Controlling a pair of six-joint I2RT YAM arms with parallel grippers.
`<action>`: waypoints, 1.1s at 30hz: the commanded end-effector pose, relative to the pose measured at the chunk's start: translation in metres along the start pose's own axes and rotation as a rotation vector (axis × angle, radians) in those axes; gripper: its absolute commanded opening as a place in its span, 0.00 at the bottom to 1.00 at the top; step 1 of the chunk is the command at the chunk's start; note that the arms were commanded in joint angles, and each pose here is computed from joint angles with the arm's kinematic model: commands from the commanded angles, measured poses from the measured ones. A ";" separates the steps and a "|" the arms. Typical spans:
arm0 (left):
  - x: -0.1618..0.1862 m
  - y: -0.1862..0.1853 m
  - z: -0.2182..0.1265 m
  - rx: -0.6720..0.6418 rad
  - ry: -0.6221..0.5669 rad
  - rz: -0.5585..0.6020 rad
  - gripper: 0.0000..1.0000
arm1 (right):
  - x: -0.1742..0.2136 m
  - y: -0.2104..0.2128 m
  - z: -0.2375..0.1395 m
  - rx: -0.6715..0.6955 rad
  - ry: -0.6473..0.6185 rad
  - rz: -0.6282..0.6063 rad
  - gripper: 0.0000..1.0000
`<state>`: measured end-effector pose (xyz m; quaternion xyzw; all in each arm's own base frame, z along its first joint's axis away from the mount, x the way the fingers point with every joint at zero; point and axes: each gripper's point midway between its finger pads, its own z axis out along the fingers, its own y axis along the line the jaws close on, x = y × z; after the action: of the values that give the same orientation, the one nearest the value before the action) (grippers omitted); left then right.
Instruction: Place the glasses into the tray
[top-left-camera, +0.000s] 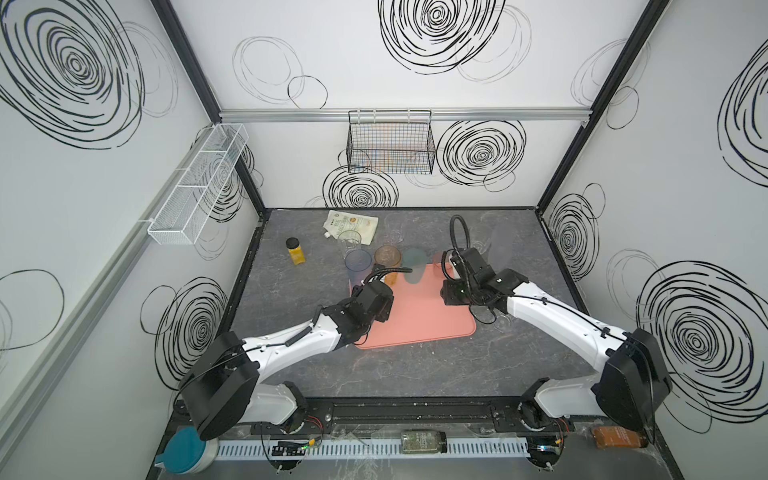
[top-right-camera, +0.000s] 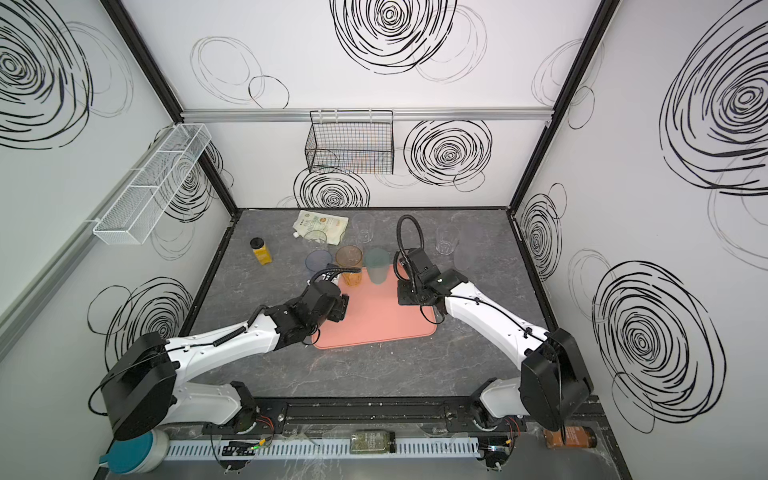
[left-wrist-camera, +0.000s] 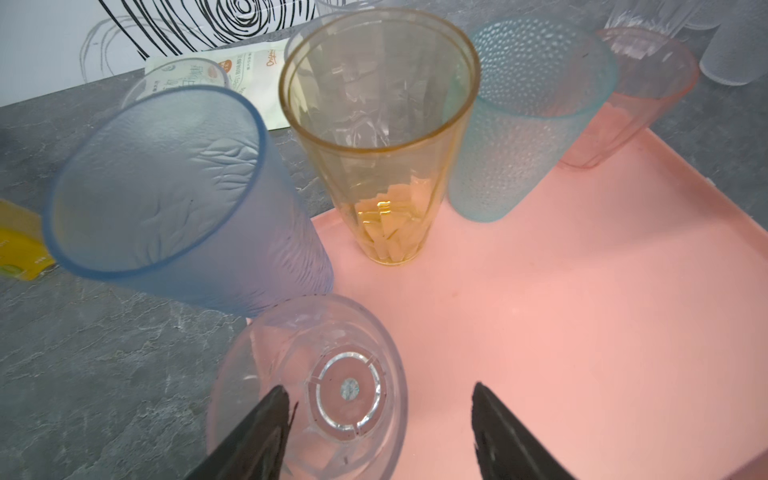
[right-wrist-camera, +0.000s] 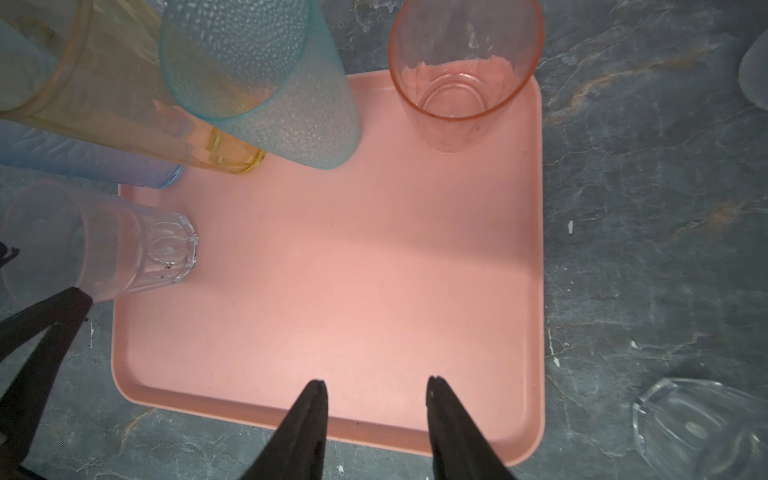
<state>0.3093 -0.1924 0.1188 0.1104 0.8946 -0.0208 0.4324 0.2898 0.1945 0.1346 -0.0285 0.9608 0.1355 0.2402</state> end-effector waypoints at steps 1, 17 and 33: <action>0.003 0.017 -0.001 -0.047 0.000 0.001 0.70 | -0.001 0.003 0.003 0.001 -0.005 0.001 0.44; -0.008 0.032 -0.019 -0.099 -0.022 -0.009 0.56 | 0.003 0.003 0.009 0.006 0.006 -0.001 0.44; -0.041 -0.086 -0.015 0.241 -0.065 -0.041 0.61 | 0.008 0.009 0.018 0.010 0.024 -0.004 0.43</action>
<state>0.2949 -0.2579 0.1496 0.1491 0.8804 -0.0973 0.4395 0.2882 0.2117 0.1180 -0.0400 0.9640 0.1381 0.2235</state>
